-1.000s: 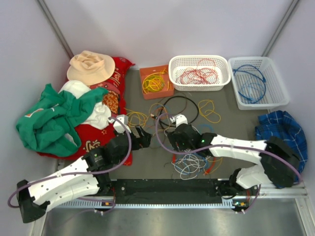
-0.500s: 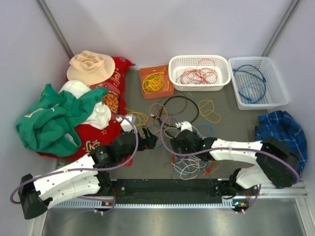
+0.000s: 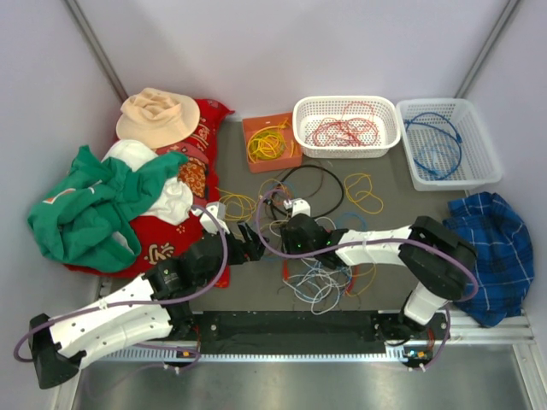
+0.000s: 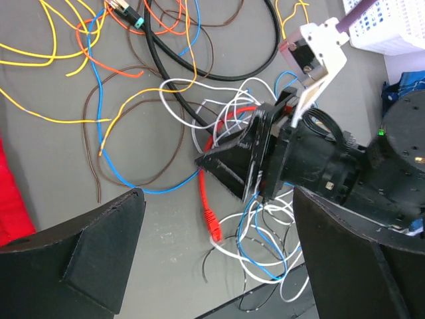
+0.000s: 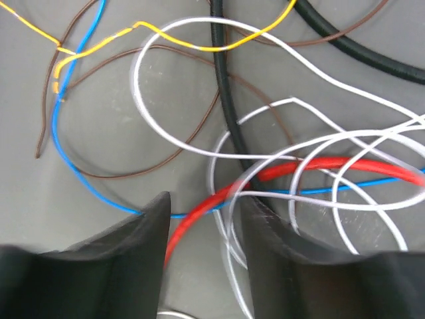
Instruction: Untangle the cables
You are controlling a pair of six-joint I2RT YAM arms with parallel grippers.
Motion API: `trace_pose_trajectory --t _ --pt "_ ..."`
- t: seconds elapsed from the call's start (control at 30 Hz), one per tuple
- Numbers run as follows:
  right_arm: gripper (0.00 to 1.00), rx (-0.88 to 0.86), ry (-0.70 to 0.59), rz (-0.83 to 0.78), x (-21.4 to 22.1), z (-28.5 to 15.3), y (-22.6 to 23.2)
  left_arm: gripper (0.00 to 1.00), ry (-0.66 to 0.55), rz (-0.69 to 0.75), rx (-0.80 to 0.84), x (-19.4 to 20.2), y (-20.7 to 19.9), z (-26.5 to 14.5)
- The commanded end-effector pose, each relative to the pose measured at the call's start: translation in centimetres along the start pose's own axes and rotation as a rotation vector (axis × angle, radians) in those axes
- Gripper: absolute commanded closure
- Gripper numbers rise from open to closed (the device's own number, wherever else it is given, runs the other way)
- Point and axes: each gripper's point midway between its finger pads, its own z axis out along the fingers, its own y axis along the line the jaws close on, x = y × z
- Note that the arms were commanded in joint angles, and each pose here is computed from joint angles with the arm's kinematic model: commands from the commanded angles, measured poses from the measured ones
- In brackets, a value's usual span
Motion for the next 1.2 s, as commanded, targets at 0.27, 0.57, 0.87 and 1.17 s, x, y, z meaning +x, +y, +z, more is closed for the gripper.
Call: trace_pose_trajectory --t 0.27,0.57,0.87,1.17 --pt "1.00 0.318 0.412 -0.066 12.7 -1.1 -8.6 0.04 -0.022 -0.012 -0.009 -0.3 -0.1 0.5" --pt "1.00 0.191 0.075 -0.049 3.9 -7.2 -4.9 0.03 -0.075 -0.005 -0.002 -1.8 -0.1 -0.4" --pt "1.00 -0.040 -0.235 -0.045 -6.2 -18.7 -1.5 0.01 -0.273 -0.036 0.145 -6.1 -2.8 -1.4" --pt "1.00 -0.140 -0.301 -0.005 -7.0 -23.5 -1.5 0.01 -0.253 -0.024 0.323 -5.7 -7.0 -0.5"
